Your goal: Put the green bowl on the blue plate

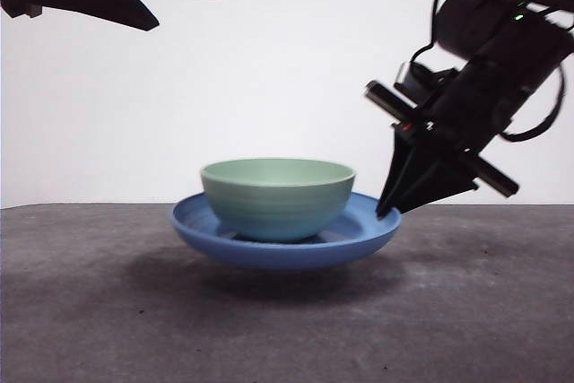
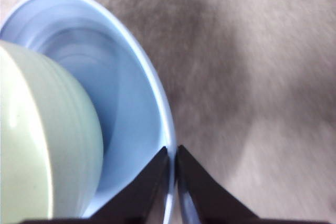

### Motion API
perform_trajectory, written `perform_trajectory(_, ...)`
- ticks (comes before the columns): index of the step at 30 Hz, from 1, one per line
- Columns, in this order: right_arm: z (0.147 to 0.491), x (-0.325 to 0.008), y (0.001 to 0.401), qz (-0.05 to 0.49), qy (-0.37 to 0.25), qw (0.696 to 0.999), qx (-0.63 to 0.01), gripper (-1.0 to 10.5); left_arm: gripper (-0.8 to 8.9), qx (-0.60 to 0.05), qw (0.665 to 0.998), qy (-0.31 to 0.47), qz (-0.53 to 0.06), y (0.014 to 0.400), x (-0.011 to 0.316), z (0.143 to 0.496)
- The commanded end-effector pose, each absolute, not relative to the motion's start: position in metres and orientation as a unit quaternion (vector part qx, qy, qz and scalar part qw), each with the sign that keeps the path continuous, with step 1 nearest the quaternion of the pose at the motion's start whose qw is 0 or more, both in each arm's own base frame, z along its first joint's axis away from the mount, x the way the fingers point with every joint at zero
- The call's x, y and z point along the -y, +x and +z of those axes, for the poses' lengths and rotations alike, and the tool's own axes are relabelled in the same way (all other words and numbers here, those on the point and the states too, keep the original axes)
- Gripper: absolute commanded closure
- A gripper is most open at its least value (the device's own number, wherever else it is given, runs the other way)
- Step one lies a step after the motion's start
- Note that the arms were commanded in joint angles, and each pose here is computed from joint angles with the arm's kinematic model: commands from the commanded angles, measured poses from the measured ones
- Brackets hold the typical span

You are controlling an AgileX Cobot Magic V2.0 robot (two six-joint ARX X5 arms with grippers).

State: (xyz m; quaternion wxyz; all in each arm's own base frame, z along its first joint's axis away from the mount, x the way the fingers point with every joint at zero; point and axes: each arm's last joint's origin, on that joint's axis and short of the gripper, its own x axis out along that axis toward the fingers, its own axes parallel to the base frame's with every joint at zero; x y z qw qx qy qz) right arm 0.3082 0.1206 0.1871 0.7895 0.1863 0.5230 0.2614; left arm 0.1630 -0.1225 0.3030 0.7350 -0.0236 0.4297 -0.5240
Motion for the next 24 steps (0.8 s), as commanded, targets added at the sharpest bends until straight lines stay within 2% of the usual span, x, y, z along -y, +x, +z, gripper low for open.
perform_trajectory(1, 0.183, -0.130, 0.319, 0.263, 0.193, 0.785, -0.527, 9.4, 5.33, -0.423, 0.734, -0.021, -0.532, 0.163, 0.125, 0.305)
perform_trajectory(17, 0.167, -0.138, 0.333, 0.244, 0.186, 0.782, -0.543, 9.3, 5.33, -0.423, 0.734, -0.021, -0.531, 0.163, 0.125, 0.305)
perform_trajectory(22, 0.166, -0.137, 0.332, 0.232, 0.181, 0.781, -0.550, 8.0, 5.33, -0.424, 0.733, -0.021, -0.531, 0.163, 0.125, 0.305)
perform_trajectory(24, 0.165, -0.136, 0.331, 0.228, 0.180, 0.780, -0.555, 8.0, 5.33, -0.423, 0.733, -0.021, -0.531, 0.163, 0.125, 0.305)
